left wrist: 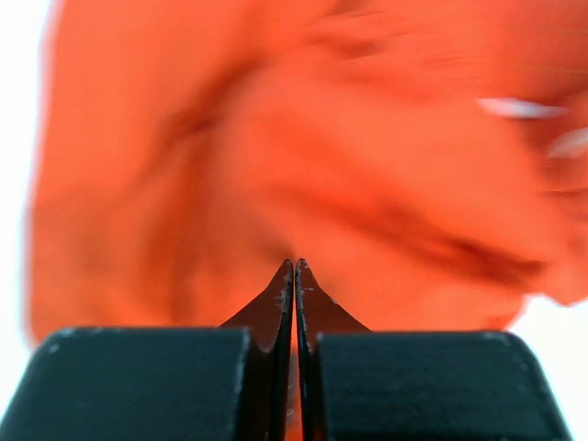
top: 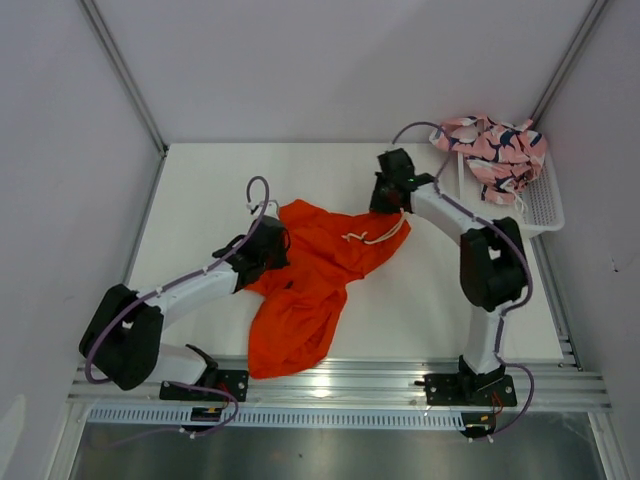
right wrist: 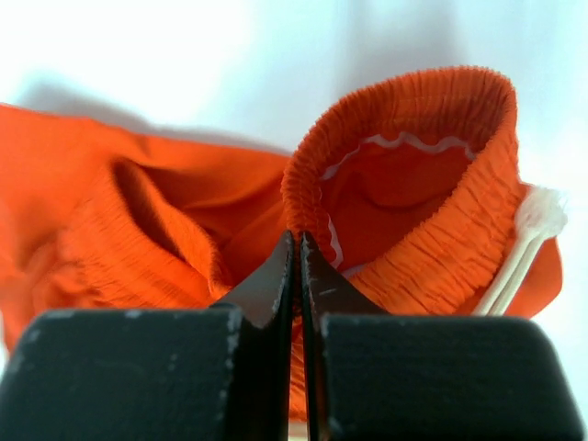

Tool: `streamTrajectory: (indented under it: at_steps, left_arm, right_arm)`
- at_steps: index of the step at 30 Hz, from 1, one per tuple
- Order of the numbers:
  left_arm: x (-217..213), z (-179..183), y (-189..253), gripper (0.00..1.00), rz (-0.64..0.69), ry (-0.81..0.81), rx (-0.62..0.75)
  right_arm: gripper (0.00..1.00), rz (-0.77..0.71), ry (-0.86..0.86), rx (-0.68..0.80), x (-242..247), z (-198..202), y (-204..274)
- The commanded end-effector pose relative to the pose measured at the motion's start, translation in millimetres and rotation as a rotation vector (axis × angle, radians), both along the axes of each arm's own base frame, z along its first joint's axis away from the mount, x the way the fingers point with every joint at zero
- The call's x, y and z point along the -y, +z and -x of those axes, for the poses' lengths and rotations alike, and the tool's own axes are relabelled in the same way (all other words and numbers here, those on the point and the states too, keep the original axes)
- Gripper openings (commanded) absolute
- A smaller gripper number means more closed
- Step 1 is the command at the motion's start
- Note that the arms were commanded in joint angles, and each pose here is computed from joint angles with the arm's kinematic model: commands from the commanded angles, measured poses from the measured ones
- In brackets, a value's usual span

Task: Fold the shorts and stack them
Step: Flatten the shorts out

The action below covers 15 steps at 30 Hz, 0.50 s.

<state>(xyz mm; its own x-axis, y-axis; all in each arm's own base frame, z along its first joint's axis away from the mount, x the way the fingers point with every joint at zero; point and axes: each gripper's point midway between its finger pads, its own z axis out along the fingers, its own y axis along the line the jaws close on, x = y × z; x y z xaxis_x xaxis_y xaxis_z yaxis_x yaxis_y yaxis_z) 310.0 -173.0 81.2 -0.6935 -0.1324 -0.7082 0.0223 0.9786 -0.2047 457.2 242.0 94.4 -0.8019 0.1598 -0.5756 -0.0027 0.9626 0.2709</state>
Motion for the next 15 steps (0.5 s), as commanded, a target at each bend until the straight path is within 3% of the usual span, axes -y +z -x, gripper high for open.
streamTrajectory:
  at_steps: [1,3,4,8,9,10,13,15]
  left_arm:
    - [-18,-5,13,0.00,0.021,0.070,0.057]
    - [-33,-1,9,0.00,0.029,0.114,0.062]
    - [-44,-5,21,0.00,0.058,0.155,0.094]
    - [-53,-6,35,0.03,0.093,0.146,0.136]
    - [-45,-9,43,0.12,0.116,0.109,0.157]
    - [-37,-11,49,0.39,0.129,0.064,0.168]
    - [-4,-16,59,0.82,0.220,-0.079,0.178]
    - [20,-19,62,0.93,0.285,-0.183,0.181]
  right_arm:
    - [0.00,-0.132,-0.100,0.092,43,-1,36]
    - [0.00,-0.145,-0.121,0.133,59,6,48]
    - [0.00,-0.129,-0.126,0.101,67,20,32]
    - [0.00,-0.163,-0.080,0.102,67,48,31]
    - [0.00,-0.163,-0.071,0.102,66,53,31]
    - [0.00,-0.162,-0.049,0.113,61,59,35]
    - [0.00,-0.145,-0.013,0.104,54,70,32]
    - [0.00,-0.134,0.001,0.105,53,73,32]
